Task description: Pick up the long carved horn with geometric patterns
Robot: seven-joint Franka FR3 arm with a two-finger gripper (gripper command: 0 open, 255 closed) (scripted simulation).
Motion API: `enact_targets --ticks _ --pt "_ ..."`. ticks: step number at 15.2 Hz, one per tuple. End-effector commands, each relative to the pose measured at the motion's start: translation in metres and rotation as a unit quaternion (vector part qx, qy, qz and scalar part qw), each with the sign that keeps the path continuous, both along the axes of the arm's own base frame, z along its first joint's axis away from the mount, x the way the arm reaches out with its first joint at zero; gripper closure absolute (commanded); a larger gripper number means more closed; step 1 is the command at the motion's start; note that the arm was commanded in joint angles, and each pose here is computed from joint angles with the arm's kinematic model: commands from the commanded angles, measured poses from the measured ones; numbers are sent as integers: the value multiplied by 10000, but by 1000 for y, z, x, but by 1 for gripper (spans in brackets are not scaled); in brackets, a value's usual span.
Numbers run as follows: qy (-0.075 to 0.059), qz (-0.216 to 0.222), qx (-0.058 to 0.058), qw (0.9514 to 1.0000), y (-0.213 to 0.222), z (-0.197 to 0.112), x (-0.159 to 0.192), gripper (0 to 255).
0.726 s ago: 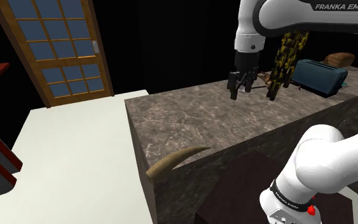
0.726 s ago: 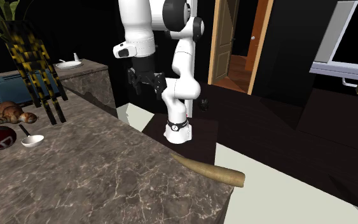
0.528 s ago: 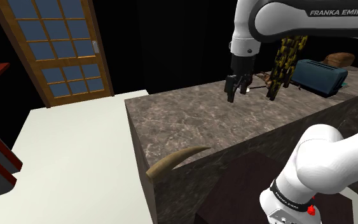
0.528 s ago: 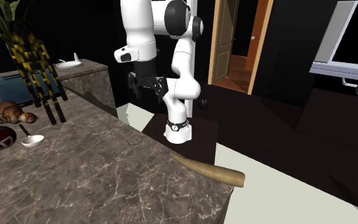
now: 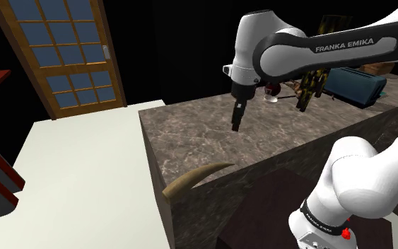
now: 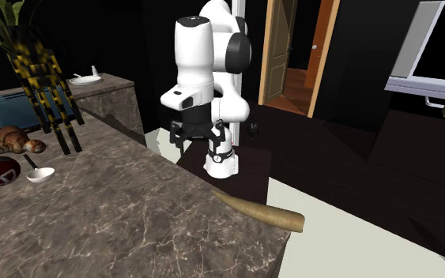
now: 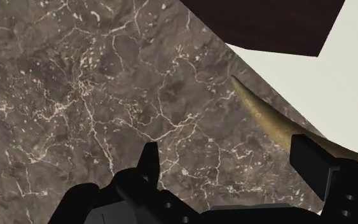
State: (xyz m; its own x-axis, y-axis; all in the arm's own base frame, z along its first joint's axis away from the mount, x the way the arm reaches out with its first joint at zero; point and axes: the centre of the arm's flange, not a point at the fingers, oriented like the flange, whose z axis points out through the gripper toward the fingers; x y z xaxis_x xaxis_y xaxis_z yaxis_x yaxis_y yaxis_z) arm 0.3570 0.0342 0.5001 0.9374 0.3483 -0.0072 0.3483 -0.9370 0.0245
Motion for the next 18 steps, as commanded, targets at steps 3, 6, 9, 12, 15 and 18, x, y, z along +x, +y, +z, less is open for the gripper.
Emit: enact_targets --ticks 3,6,9,12,15,18 --pt "-258 1267 6 9916 37 -32 9 0" --pt "-436 2181 9 9749 66 -54 12 0" --pt "-609 3077 11 9495 95 -77 10 0" --pt "-777 3944 14 9156 124 -100 3 0" --pt "-871 4425 16 8925 140 -118 -2 0" --pt "-871 4425 16 8925 140 -134 -2 0"
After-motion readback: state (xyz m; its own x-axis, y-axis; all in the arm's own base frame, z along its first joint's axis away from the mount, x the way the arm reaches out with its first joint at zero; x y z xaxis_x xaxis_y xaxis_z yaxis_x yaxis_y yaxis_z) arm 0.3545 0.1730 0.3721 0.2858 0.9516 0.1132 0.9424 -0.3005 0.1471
